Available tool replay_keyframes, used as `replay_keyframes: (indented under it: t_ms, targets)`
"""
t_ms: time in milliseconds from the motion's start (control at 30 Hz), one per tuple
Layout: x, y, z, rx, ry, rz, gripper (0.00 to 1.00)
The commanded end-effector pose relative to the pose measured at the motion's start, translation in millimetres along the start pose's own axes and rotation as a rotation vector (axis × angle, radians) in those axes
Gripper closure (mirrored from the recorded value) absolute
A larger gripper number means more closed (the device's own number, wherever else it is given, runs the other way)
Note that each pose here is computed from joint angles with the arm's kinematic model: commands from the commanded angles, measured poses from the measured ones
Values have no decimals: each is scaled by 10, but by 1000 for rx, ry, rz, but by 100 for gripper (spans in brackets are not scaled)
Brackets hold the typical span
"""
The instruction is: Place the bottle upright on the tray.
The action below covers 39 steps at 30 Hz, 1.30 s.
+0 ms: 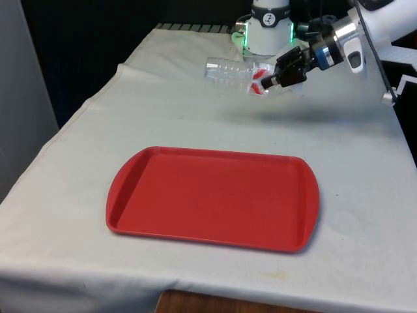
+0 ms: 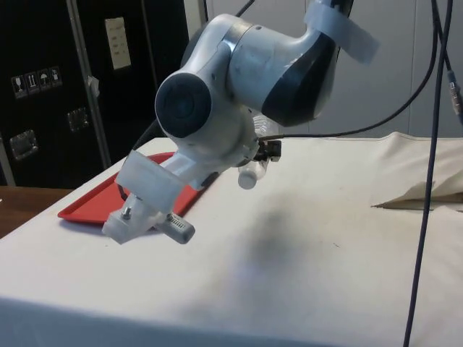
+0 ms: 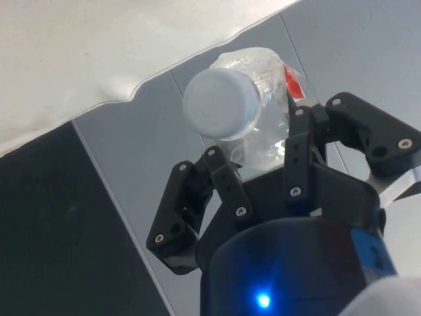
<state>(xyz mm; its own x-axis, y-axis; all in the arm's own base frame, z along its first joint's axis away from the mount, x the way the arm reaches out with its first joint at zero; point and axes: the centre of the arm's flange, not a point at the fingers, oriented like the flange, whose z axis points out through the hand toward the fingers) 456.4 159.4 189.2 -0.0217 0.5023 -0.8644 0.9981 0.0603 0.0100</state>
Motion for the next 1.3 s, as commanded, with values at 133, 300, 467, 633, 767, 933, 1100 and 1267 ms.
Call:
replay_keyframes:
  t_ms: [133,300,467,633,767,933,1100,1267]
  targets:
    - [-58,18,-31,5,0,-7,100]
    - [-86,35,-44,-5,-6,-7,100]
    - [-157,68,-78,-2,-4,-12,100]
    - [-194,102,-96,-6,2,-9,100]
    - [-243,149,-107,-10,15,-6,100]
    - [-280,184,-106,-11,28,-4,100]
    - [-342,225,-96,-12,52,0,100]
    - [-390,249,-93,-10,77,5,100]
